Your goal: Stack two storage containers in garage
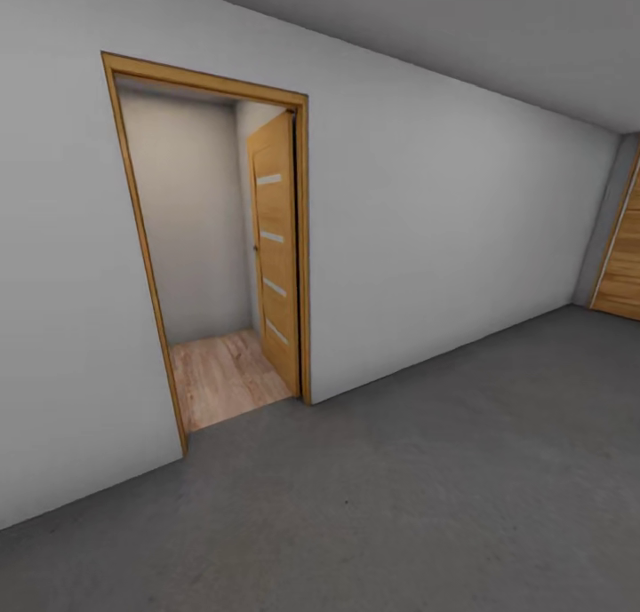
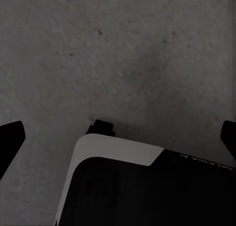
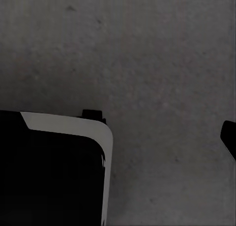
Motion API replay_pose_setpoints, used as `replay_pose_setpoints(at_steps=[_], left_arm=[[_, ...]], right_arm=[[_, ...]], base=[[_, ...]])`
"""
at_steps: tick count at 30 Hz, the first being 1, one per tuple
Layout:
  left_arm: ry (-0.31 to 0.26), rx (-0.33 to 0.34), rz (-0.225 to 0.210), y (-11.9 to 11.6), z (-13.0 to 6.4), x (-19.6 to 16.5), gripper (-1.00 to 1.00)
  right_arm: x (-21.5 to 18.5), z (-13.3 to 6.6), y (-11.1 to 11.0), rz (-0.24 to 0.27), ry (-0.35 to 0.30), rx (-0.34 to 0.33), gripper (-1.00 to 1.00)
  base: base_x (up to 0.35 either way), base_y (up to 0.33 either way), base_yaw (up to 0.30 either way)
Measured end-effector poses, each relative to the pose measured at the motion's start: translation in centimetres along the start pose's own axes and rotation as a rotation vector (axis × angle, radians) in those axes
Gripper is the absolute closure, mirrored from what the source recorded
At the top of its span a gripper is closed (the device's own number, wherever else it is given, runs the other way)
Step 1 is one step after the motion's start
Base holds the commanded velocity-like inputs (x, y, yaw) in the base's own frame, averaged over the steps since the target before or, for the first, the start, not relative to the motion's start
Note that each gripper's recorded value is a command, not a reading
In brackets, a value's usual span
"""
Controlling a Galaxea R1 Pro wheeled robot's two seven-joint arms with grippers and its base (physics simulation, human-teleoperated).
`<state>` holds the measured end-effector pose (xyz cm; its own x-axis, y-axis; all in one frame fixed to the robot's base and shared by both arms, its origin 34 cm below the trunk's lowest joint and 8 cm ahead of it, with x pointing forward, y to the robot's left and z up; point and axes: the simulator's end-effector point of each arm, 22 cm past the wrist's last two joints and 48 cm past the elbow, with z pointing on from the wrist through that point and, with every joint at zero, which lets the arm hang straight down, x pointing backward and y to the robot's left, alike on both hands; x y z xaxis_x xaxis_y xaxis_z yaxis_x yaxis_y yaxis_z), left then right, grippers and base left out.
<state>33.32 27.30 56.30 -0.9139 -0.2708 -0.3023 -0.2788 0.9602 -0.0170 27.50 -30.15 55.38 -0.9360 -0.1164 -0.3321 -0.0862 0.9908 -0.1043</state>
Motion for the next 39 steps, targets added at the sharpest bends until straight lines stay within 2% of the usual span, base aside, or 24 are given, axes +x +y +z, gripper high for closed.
replay_pose_setpoints(at_steps=[8,24,39], left_arm=[[-0.006,0.0,0.0,0.02,0.0,-0.13,-1.0],[-0.005,-0.001,-0.002,0.07,0.0,-0.07,-1.0],[-0.005,-0.001,-0.001,0.06,0.0,-0.09,-1.0]], right_arm=[[-0.01,0.0,-0.05,0.001,0.0,0.001,-1.0],[-0.01,0.0,-0.04,0.003,0.0,0.001,-1.0],[0.01,0.0,-0.12,0.002,0.0,0.001,-1.0]], base=[[0.319,0.0,0.034],[0.319,0.0,0.245],[0.319,0.0,0.027]])
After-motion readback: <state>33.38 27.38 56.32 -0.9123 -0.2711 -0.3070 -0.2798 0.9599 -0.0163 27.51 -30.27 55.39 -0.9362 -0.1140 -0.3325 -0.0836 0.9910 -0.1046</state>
